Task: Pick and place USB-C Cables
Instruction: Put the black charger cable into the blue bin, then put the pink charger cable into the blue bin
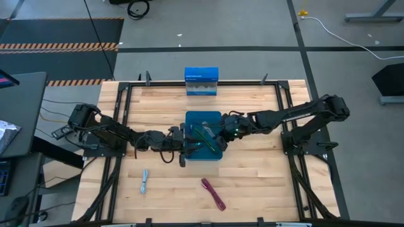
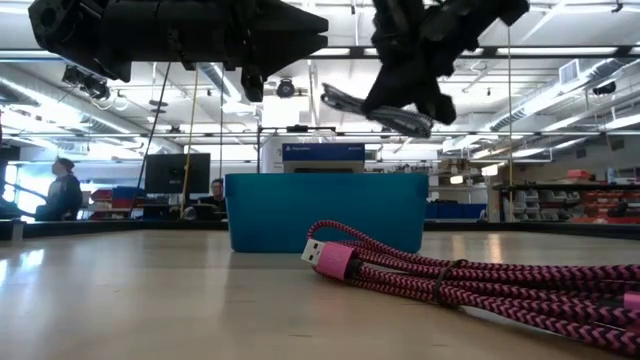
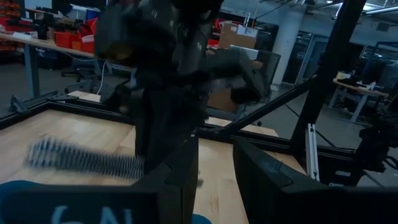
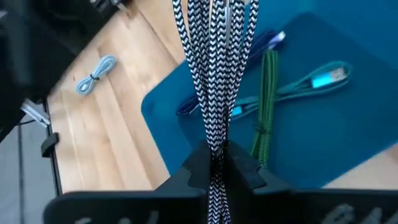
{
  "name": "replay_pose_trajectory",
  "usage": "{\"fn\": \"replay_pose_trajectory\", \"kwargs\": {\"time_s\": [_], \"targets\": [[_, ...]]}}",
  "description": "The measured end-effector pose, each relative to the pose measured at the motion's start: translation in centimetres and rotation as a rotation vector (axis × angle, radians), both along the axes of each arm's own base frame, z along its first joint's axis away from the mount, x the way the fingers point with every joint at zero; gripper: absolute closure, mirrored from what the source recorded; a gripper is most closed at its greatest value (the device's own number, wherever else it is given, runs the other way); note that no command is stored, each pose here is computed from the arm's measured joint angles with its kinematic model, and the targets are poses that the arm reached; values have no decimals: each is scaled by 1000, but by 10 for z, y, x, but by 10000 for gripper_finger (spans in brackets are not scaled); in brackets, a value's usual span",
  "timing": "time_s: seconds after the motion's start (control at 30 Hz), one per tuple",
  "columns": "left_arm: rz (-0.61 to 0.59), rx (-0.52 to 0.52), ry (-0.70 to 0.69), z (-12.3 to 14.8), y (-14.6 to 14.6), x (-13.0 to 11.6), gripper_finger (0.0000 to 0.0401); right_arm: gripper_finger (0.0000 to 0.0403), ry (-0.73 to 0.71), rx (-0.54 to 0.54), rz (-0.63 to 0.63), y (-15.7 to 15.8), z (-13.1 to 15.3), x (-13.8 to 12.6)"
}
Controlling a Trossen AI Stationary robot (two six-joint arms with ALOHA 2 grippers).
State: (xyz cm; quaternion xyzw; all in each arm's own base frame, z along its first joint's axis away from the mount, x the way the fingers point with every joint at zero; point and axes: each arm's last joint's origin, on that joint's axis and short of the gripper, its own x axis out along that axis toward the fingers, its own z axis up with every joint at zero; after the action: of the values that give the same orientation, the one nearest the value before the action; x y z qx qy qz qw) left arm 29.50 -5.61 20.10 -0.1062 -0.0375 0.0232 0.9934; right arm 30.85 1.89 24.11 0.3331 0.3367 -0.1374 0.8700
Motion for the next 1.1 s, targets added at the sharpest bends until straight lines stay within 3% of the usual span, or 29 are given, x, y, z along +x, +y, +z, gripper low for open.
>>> {"fn": "replay_pose_trajectory", "kwargs": {"time_s": [0.37,0.7,1.1], "targets": [[-7,0,5,-1,-1,0,294,370,59,37,0,-14,-44,28],[-8,3,8,-1,-1,0,294,366,63,39,-15,-28,-54,34],[-13,2,7,-1,-2,0,294,291,64,-9,45,-28,-54,34]]}}
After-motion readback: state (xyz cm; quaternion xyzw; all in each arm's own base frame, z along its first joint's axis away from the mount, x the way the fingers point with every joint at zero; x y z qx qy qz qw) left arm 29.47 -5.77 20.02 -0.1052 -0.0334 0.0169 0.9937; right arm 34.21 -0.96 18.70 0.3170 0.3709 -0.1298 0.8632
